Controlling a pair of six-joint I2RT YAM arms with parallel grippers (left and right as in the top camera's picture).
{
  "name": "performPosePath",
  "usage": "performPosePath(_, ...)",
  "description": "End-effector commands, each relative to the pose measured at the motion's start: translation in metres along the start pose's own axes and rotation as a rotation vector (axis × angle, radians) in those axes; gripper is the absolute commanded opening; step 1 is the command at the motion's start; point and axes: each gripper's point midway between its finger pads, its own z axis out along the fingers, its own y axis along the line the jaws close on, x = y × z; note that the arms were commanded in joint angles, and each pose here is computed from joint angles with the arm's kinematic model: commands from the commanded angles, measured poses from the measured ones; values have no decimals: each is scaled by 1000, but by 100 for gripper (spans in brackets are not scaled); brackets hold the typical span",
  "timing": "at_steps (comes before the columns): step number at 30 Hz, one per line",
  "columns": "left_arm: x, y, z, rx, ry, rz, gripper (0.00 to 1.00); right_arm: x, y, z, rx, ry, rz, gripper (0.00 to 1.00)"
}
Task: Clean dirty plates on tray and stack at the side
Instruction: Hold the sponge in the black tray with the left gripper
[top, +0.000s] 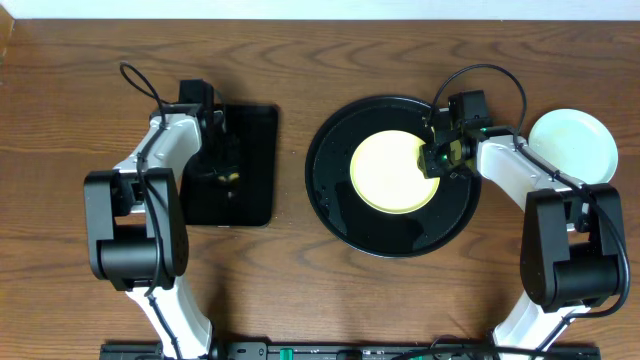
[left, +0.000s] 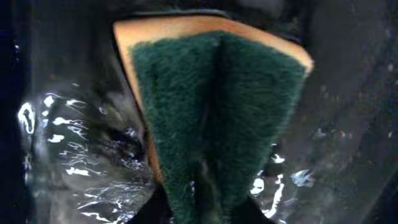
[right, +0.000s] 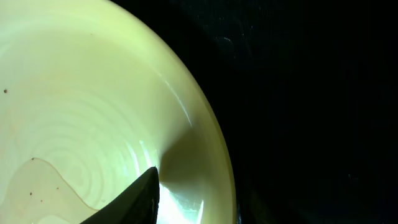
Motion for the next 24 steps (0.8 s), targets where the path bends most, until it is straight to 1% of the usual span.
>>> performPosePath(1,24,7,14,-25,86,1,64,24,-7,20,21,82,18,40)
performPosePath(2,25,7,14,-26,89,0,65,24,-7,20,20,82,18,40)
performPosePath(3,27,7,15,-26,93,0,50,24,-7,20,21,82,22,40)
performPosePath(4,27,7,15,-27,93,0,28,24,-7,20,21,82,25,40)
performPosePath(5,26,7,15,-26,91,0,12,24,-7,20,21,82,25,40)
performPosePath(6,25,7,15,-25,85,1,11,24,-7,20,21,82,25,40)
performPosePath(7,20,6,15,-22,68,2,47,24,-7,20,21,82,25,40)
performPosePath(8,16,6,13,-20,52,3,66,24,-7,20,21,82,25,40)
performPosePath(12,-13,0,-6,-6,-37,7,67,24,-7,20,21,81,28,40)
performPosePath(15,-30,-3,-8,7,-107,13,67,21,-7,20,22,72,26,41)
performPosePath(17,-33,-5,-2,10,-120,19,67,17,-7,20,22,55,24,48)
performPosePath(19,-30,-7,8,10,-113,26,67,14,-7,20,21,42,21,52)
performPosePath(21,-27,-8,14,10,-111,31,64,11,-7,21,22,31,19,52)
performPosePath(22,-27,-8,15,11,-113,31,54,9,-7,21,22,23,18,51)
performPosePath(23,-27,-8,15,11,-114,32,50,8,-7,21,22,17,17,51)
performPosePath(24,-27,-8,15,12,-115,32,45,6,-8,21,22,10,16,48)
